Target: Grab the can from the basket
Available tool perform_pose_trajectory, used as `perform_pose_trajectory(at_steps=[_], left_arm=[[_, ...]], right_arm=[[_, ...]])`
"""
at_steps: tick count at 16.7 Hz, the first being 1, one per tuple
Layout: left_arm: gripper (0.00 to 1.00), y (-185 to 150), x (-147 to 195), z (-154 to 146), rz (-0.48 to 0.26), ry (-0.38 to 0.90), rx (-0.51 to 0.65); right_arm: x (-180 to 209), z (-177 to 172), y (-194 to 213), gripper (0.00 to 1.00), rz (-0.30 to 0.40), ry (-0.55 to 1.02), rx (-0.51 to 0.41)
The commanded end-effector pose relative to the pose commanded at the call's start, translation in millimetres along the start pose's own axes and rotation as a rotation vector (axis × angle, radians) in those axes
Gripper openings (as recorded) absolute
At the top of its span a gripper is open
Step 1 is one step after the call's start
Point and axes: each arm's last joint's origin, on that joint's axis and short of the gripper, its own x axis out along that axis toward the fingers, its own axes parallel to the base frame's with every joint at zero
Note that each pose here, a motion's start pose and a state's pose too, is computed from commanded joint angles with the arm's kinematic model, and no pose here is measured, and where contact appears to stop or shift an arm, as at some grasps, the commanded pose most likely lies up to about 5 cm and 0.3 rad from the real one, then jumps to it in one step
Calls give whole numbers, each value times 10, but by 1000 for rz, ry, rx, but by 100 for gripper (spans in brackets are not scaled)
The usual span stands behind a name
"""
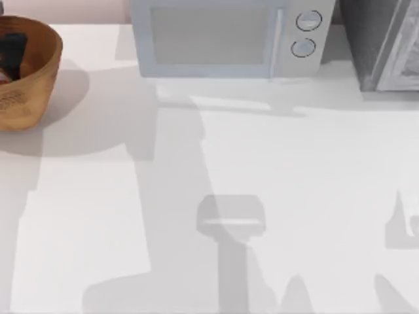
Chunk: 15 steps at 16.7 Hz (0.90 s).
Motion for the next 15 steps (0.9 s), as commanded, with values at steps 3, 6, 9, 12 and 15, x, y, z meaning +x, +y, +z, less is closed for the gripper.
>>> perform_pose_trajectory(at_steps=[3,6,9,12,15], left_arm=[[100,8,292,1,-1,4,0],[100,12,495,-13,-1,3,0],[100,13,513,-15,-1,4,0],[85,13,513,-15,-1,4,0],[62,13,513,-15,-1,4,0]], right_arm=[[0,0,0,100,0,0,0],[0,0,0,100,0,0,0],[0,0,0,100,0,0,0],[0,0,0,100,0,0,0],[0,0,0,100,0,0,0]])
